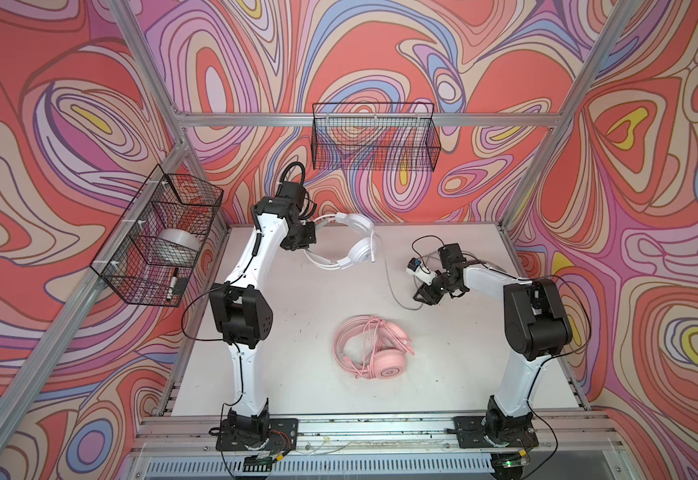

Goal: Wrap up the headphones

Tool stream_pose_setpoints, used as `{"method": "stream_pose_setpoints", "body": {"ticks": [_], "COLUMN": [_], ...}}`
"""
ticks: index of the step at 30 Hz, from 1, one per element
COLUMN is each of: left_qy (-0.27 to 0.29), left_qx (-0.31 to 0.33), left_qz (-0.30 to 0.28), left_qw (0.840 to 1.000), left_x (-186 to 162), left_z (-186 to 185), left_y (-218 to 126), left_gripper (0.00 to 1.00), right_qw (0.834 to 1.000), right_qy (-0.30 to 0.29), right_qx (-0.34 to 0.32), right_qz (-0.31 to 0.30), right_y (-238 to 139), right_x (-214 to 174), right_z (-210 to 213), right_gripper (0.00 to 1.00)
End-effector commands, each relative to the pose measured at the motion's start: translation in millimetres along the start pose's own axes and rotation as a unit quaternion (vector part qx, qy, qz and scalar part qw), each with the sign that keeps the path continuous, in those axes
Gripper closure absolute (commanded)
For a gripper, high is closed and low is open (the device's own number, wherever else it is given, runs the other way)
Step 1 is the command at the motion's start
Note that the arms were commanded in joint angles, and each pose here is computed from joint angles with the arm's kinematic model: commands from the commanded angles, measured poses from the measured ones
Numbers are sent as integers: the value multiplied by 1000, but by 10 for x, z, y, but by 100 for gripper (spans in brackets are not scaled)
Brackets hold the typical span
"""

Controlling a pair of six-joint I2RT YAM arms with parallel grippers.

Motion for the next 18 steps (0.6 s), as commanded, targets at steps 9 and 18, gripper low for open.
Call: {"method": "stream_pose_setpoints", "body": {"ticks": [9,18], "left_qy": [-13,-22], "left_qx": [-12,-18], "left_qz": [-7,-4], "left_qw": [1000,1000], "left_x": [59,45], "left_z": [-13,-27], "left_y": [-24,-34], "left_gripper": [100,100], "right_qw": [994,992], "right_qy": [-102,-115], "right_qx": [26,44], "right_qz": [-19,-10], "right_y": [-251,28], "right_x": [-99,-202], "right_z": [344,426], "right_gripper": [44,47]}}
Point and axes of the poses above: each gripper's point midway between its finger pads, its own y axis out along the fingers, its own z axis along the line the jaws close on, x = y × z, the point moved 5 cm from there along -y, back along the fingers, and after that the axes turned 1 degree about -y, right-handed, at the moved point
